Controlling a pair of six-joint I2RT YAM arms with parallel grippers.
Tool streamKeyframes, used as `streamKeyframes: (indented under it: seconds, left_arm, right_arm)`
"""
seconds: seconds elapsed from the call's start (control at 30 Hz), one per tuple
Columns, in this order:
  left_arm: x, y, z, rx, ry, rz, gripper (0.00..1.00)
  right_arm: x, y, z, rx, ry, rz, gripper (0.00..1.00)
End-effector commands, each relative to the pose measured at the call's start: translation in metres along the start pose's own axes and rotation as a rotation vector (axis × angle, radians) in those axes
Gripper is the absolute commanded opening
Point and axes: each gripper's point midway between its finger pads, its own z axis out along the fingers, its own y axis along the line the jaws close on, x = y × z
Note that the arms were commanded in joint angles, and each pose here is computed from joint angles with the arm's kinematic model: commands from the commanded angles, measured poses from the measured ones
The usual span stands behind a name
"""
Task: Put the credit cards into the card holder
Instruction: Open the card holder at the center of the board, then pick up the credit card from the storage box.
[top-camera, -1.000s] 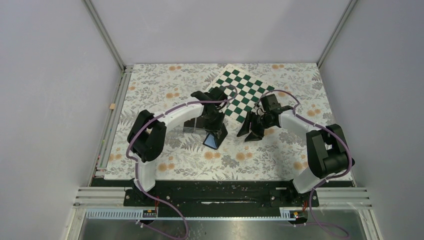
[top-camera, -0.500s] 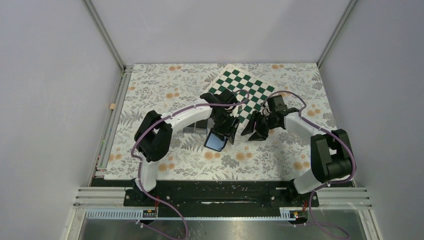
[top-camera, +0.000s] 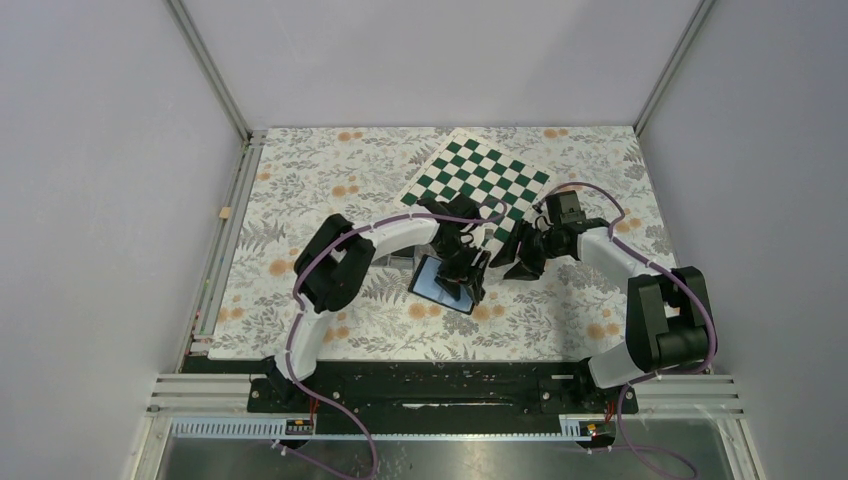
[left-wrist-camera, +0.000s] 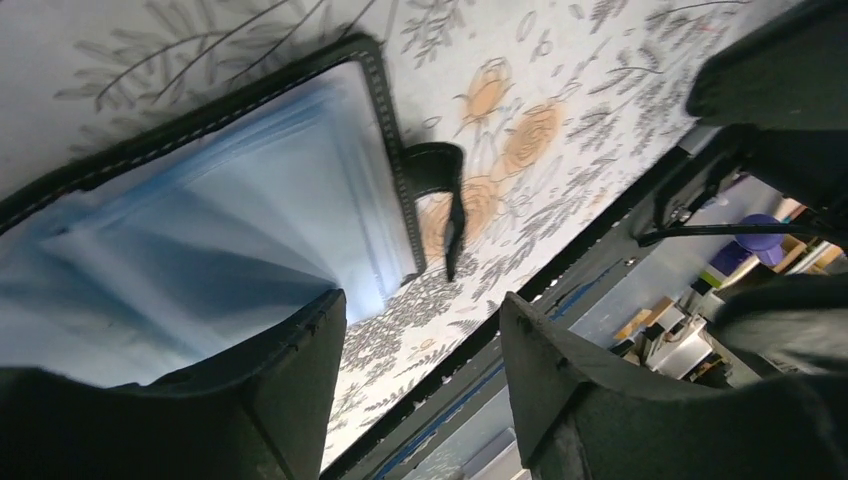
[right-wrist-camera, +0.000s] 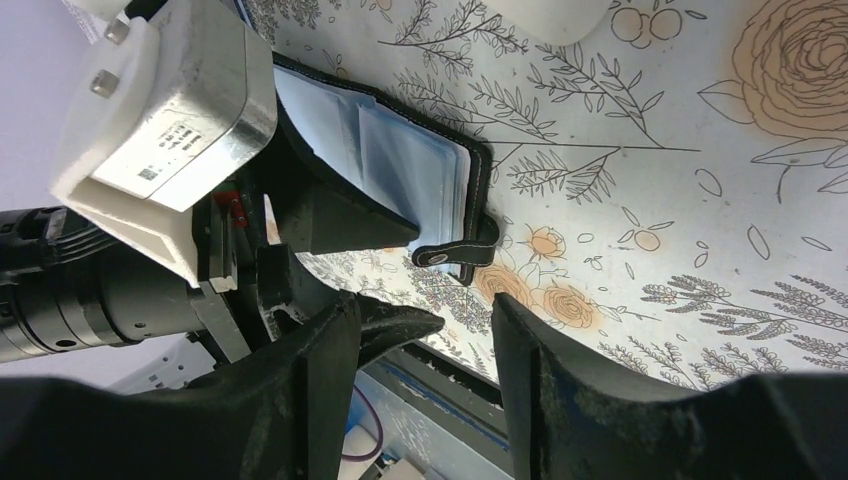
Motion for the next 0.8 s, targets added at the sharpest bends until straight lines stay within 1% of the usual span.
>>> streamKeyframes:
  seconds: [0.0, 0.1, 0.2, 0.3, 0.4, 0.53, 0.63, 0.77]
  left_arm:
    - [-0.023, -0.033, -0.006, 0.144, -0.071, 0.101, 0.58]
    - [-0.031, -0.047, -0.021, 0.214, -0.134, 0.134, 0.61]
    - [-0.041, -0.054, -0.051, 0.267, -0.244, 0.142, 0.65]
    - [-0.047, -0.047, -0.079, 0.302, -0.342, 0.116, 0.67]
    - [-0.048, -0.030, -0.102, 0.306, -0.422, 0.071, 0.67]
    - [-0.048, -0.002, -0.135, 0.312, -0.532, -0.003, 0.67]
    - [-0.046, 0.027, -0.157, 0.287, -0.604, -0.067, 0.67]
    - [-0.040, 0.073, -0.174, 0.212, -0.654, -0.163, 0.67]
  right_arm:
    - [0.004, 0.011, -0.009, -0.043, 0.020, -0.035, 0.58]
    - [0.004, 0.012, -0.009, -0.041, 0.036, -0.046, 0.58]
    - [0.002, 0.017, -0.011, -0.042, 0.038, -0.061, 0.57]
    - [-0.001, 0.025, -0.011, -0.041, 0.049, -0.088, 0.55]
    - [-0.004, 0.038, -0.009, -0.037, 0.064, -0.124, 0.53]
    - [0.002, 0.063, 0.006, -0.027, 0.109, -0.196, 0.50]
    - [0.005, 0.083, 0.019, -0.024, 0.132, -0.236, 0.51]
    - [0.002, 0.110, 0.037, -0.032, 0.151, -0.260, 0.52]
